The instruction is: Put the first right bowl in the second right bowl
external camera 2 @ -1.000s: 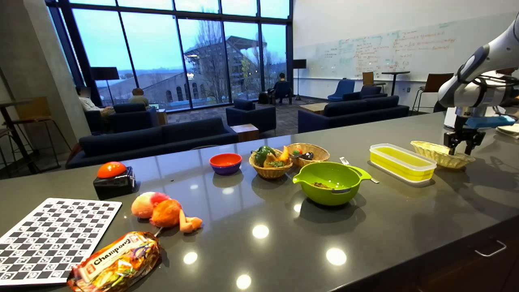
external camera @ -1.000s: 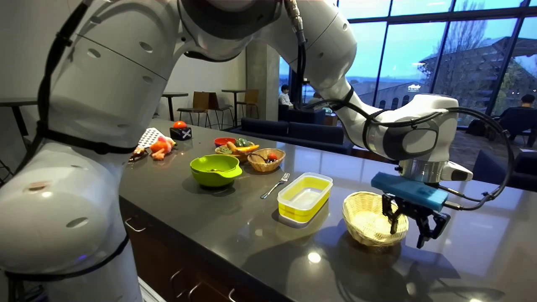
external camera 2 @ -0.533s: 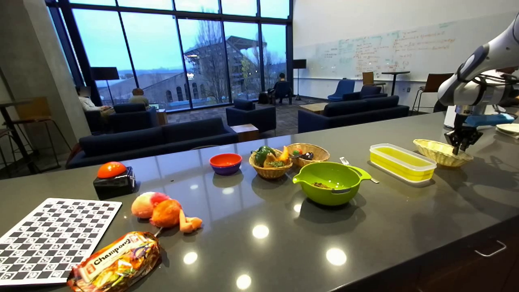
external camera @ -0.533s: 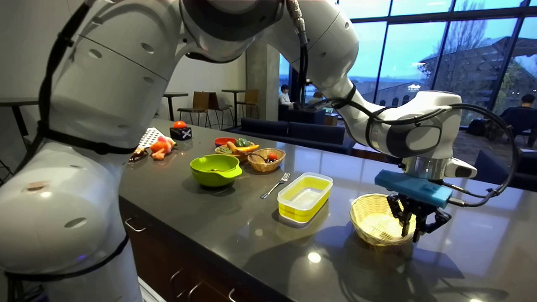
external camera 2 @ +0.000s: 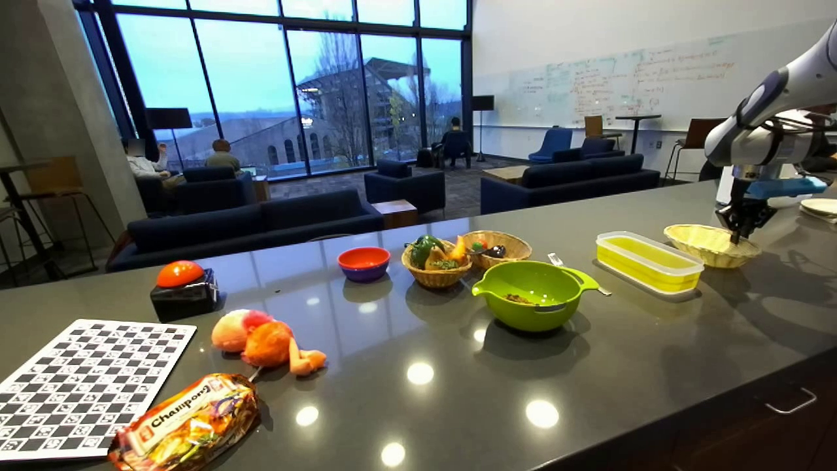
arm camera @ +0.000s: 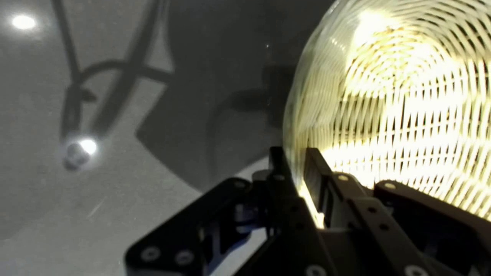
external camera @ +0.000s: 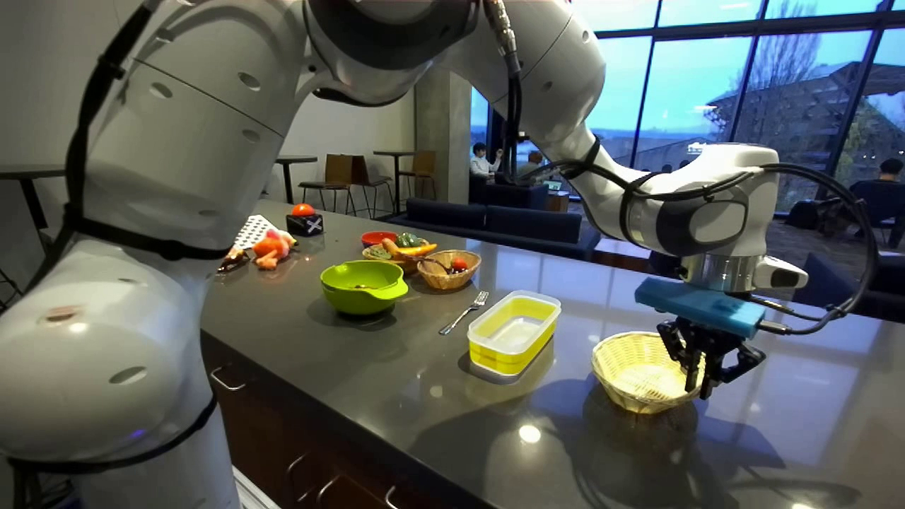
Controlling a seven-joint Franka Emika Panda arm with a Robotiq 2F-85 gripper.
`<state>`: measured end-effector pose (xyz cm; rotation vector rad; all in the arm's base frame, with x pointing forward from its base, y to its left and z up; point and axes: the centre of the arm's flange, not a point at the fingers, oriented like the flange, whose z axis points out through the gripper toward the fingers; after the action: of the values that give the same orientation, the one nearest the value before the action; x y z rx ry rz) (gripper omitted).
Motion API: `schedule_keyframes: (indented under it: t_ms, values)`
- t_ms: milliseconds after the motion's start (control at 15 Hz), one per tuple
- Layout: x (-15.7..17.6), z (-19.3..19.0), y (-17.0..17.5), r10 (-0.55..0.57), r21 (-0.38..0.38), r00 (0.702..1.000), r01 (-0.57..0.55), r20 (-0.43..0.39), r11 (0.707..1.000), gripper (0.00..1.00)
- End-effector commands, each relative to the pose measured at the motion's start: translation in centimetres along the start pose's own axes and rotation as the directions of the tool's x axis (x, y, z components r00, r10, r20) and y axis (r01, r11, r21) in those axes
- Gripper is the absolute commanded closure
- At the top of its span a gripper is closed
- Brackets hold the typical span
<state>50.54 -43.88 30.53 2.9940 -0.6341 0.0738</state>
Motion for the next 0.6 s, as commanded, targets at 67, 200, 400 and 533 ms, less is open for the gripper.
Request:
schedule_keyframes:
  t_ms: [67,200,400,533]
  values:
    - [0.4,-1.4,-0.5,0.012,-0.03,1.0,-0.012,-0.007,0.999,0.96]
    - [0.3,-1.9,-0.7,0.012,-0.03,1.0,-0.012,-0.02,0.999,0.96]
    - [0.1,-2.4,-0.7,0.014,-0.027,0.999,-0.015,-0.036,1.0,0.96]
    - [0.1,-2.7,-0.7,0.013,-0.024,0.999,-0.014,-0.042,1.0,0.96]
